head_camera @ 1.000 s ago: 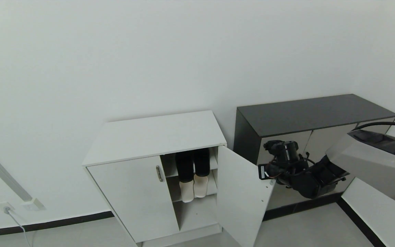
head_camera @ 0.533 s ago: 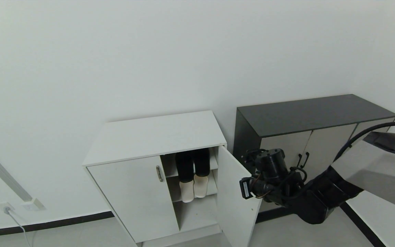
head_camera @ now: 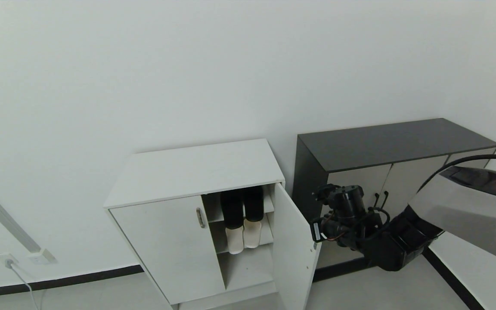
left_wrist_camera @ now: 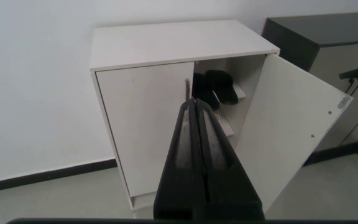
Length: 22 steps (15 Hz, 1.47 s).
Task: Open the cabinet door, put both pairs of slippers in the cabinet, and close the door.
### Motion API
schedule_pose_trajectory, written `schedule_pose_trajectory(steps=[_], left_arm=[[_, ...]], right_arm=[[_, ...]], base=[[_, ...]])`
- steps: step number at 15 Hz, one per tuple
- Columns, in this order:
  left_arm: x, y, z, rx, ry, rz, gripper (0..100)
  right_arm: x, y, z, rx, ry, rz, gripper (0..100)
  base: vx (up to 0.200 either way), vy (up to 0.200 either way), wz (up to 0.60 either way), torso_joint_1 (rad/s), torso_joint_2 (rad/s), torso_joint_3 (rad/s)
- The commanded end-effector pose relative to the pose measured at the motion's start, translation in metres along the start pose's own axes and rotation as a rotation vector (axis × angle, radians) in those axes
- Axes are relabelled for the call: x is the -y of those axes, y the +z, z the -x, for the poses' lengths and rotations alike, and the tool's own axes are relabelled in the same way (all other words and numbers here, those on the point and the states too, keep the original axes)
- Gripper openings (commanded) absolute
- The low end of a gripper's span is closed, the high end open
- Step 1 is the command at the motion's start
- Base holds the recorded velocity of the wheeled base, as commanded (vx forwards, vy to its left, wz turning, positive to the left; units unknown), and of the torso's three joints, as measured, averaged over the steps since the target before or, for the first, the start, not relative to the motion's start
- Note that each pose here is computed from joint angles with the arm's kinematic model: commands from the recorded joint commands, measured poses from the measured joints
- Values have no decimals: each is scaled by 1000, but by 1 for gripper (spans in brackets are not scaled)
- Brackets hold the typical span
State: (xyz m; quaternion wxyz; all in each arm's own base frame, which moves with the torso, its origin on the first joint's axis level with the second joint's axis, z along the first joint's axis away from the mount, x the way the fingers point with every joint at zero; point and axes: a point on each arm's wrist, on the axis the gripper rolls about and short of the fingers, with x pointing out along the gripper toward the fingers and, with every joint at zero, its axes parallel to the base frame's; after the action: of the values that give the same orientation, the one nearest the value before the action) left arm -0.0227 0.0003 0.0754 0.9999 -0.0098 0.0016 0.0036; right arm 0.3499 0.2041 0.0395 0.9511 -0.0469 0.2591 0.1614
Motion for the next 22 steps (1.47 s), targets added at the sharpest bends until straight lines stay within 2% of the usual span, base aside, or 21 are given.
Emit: schedule_pose_trajectory(steps=[1, 3, 6, 10, 14, 22], left_arm=[[0, 0, 0, -1, 0, 0, 0], [0, 0, 0, 0, 4, 0, 0], [0, 0, 0, -3, 7, 2, 0], [0, 0, 0, 0, 8, 3, 0], [0, 0, 0, 0, 8, 3, 0], [0, 0, 0, 0, 7, 3, 0]], right_arm=[[-1, -13, -8, -37, -2, 9, 0], [-15, -19, -3, -50, 28, 30, 0], [-49, -13, 30, -18, 120, 63, 0], [-48, -3, 52, 42, 158, 61, 0], [-52, -3, 60, 44, 179, 72, 0], [-58, -10, 64, 34, 205, 83, 0]], base=[[0, 0, 0, 0, 0, 0], [0, 0, 0, 0, 0, 0], [0, 0, 0, 0, 0, 0], [0, 0, 0, 0, 0, 0], [0, 0, 0, 0, 0, 0], [0, 0, 600, 5, 2, 2]])
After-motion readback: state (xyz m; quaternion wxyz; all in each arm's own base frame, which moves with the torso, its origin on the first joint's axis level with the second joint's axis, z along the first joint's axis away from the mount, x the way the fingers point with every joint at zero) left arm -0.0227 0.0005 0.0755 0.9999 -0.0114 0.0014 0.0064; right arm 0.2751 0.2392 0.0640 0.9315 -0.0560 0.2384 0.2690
